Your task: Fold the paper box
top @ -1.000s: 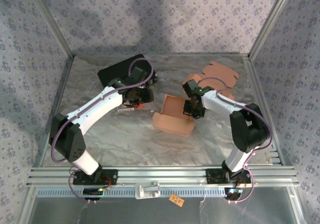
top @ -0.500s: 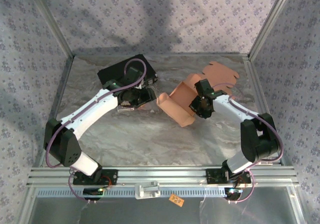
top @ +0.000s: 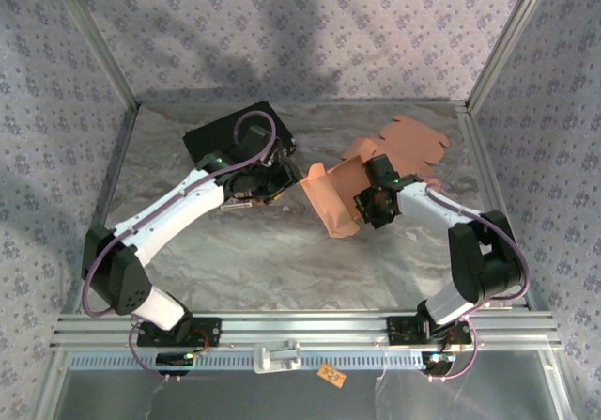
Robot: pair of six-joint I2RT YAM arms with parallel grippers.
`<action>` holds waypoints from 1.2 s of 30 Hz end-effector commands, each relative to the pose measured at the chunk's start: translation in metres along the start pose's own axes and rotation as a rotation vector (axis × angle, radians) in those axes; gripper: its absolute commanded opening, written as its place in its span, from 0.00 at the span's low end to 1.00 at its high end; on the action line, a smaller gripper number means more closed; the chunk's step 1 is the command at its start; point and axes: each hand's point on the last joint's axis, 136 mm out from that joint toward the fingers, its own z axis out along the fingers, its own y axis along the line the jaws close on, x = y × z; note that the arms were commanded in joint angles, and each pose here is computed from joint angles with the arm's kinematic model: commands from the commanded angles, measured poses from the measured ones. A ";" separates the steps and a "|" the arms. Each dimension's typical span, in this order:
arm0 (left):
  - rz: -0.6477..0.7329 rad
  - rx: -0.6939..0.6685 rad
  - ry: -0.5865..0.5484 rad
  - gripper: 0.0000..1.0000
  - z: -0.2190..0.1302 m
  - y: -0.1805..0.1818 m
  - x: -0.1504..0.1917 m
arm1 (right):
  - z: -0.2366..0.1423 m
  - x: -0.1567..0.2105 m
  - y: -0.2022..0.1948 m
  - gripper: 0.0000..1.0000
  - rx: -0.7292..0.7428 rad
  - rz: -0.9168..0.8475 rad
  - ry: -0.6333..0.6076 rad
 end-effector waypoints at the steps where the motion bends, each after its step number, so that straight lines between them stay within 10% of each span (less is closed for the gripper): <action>1: 0.008 0.061 -0.132 0.64 -0.052 -0.017 -0.021 | 0.000 0.013 -0.005 0.00 0.074 0.118 0.055; 6: -0.003 0.046 -0.182 0.73 -0.070 -0.001 -0.041 | -0.001 0.041 -0.018 0.00 0.184 0.232 0.139; 16: -0.127 0.051 0.046 0.35 0.019 0.063 0.001 | 0.024 0.080 -0.021 0.00 0.233 0.342 0.249; 23: -0.088 0.131 0.084 0.32 0.069 0.045 0.013 | 0.041 0.098 -0.017 0.01 0.200 0.355 0.301; 36: -0.031 0.154 0.091 0.34 0.093 0.018 0.005 | 0.001 0.097 0.007 0.65 0.084 0.270 0.300</action>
